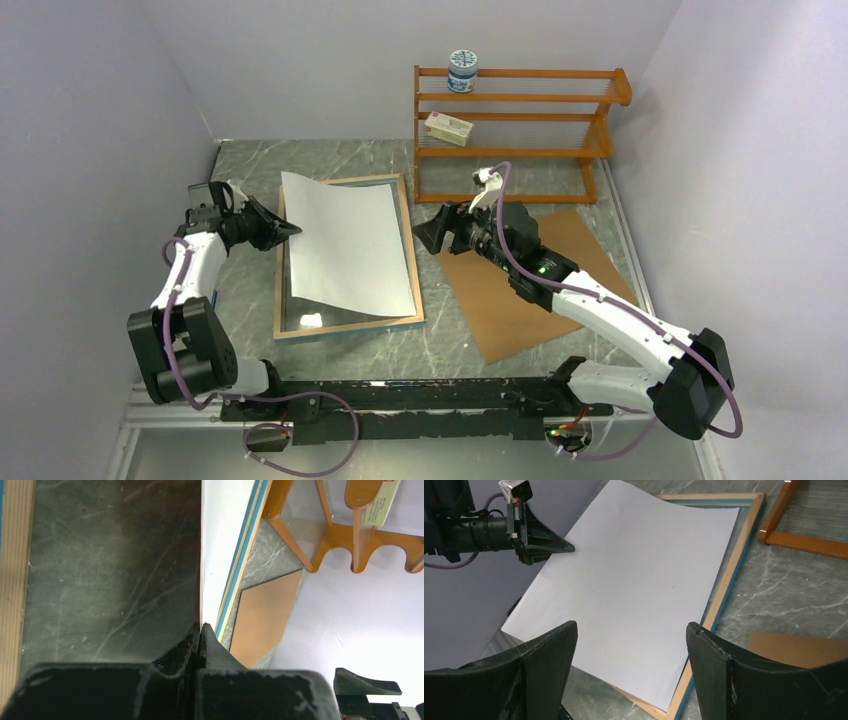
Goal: Put the photo into the frame
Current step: Turn over the photo from the photo frame.
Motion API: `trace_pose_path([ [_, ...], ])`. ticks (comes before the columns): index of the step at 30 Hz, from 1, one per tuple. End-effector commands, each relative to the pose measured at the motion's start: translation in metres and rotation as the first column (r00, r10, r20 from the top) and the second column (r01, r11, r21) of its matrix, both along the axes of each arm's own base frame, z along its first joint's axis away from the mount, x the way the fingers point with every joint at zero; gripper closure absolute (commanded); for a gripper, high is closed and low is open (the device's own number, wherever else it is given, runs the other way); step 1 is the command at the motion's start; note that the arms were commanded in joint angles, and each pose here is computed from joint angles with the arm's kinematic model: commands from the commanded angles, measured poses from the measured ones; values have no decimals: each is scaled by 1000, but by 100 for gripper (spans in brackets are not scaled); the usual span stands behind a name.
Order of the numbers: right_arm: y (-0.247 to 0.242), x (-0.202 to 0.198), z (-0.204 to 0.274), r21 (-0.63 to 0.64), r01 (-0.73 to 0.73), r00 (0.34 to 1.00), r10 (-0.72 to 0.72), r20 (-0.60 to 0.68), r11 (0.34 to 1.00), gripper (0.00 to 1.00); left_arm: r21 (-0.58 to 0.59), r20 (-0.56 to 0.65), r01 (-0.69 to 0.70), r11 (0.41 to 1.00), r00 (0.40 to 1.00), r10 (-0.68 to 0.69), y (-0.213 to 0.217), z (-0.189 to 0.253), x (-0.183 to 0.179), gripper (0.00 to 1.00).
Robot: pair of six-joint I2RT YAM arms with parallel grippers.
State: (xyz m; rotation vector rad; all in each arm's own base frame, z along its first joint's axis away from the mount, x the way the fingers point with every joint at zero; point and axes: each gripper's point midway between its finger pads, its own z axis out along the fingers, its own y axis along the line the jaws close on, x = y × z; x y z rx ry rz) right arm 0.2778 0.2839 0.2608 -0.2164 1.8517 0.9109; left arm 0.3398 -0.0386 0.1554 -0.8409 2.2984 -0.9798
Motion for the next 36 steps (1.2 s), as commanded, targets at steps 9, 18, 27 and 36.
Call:
trace_pose_path([
  [9, 1, -3, 11, 14, -28, 999, 27, 47, 1000, 17, 49, 103, 70, 996, 992, -74, -1, -2, 14, 98],
  [18, 2, -4, 6, 8, -38, 999, 37, 36, 999, 18, -29, 62, 131, 991, 990, -129, -10, -12, 19, 96],
  [27, 2, -5, 3, 4, -41, 999, 41, 29, 999, 18, 22, -23, 57, 998, 998, -56, 2, -25, 14, 66],
  [36, 2, -3, -3, -6, -30, 1000, 30, 7, 1000, 18, 90, -87, 8, 996, 996, 0, 13, -31, 6, 34],
])
